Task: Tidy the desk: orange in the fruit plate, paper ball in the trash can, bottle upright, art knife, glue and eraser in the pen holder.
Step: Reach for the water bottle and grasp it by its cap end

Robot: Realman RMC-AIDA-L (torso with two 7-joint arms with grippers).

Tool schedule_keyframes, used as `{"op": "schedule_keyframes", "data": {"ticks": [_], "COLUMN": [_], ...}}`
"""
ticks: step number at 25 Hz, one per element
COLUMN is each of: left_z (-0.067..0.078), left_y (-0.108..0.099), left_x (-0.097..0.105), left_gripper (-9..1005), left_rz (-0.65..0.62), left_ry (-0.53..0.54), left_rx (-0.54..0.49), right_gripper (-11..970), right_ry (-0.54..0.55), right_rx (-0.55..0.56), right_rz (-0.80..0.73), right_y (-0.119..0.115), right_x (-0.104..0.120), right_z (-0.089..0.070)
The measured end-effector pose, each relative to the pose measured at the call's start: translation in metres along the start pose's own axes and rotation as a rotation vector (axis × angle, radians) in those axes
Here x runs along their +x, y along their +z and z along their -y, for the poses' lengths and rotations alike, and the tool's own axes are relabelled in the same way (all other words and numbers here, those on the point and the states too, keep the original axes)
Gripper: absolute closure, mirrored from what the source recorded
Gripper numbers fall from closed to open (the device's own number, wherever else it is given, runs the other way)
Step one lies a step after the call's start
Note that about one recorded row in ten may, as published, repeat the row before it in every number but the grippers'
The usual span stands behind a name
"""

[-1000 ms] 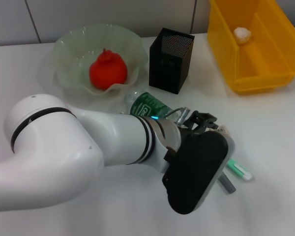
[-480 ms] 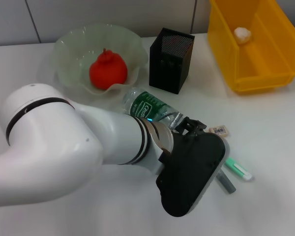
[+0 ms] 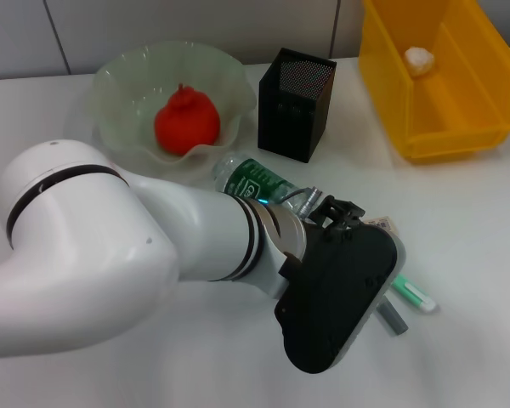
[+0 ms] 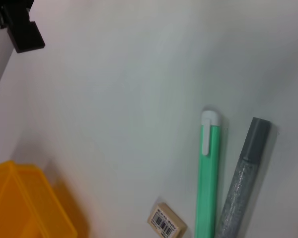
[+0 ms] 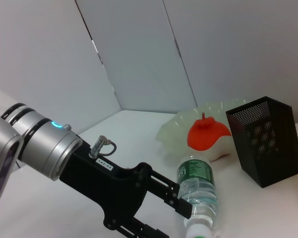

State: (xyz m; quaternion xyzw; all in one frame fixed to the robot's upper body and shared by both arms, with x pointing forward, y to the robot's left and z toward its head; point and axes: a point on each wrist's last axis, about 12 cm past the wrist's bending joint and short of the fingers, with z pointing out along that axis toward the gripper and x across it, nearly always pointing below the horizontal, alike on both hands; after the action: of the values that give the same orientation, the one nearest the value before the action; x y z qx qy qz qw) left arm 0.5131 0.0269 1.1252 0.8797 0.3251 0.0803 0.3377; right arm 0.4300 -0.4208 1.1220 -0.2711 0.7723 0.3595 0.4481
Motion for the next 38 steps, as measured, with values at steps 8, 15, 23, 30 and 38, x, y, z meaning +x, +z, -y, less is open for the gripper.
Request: {"op": "schedule_keyframes", "data": {"ticks": [8,15,23,30,38], "left_z": [-0.001,0.004,0.008,0.009,0.006], "left_y": [-0.006,-0.009,-0.014,-0.009,0.001], "left_x": [0.006,0.016,0.025,0.022,0.002], "left_gripper": [320,320,320,320,321], "left_rz": [0.0,-0.017,-0.022,-0.028,0.01], "left_ry": [-0.054,-0.099,-0.16,-0.095,0.009], "left_rx": [-0.031,-0.026,-0.04,0.007,-0.022], "right_gripper": [184,184,185,185,186], "right_ry": [-0.003,-0.007,-0.01,-0.006,0.015], "right_rx": [-0.004,-0.014,-0.017,-0.018,-0.008], "right_rz": [0.0,0.002,0.002,0.001,-0.013], "right_y": [0.002,0.006,0.009,0.011,0.01], "right_x": [-0.002,-0.008,-0.011,-0.011,-0.006], "right_z": [0.001,0.003,0.005,0.005,0.004]}}
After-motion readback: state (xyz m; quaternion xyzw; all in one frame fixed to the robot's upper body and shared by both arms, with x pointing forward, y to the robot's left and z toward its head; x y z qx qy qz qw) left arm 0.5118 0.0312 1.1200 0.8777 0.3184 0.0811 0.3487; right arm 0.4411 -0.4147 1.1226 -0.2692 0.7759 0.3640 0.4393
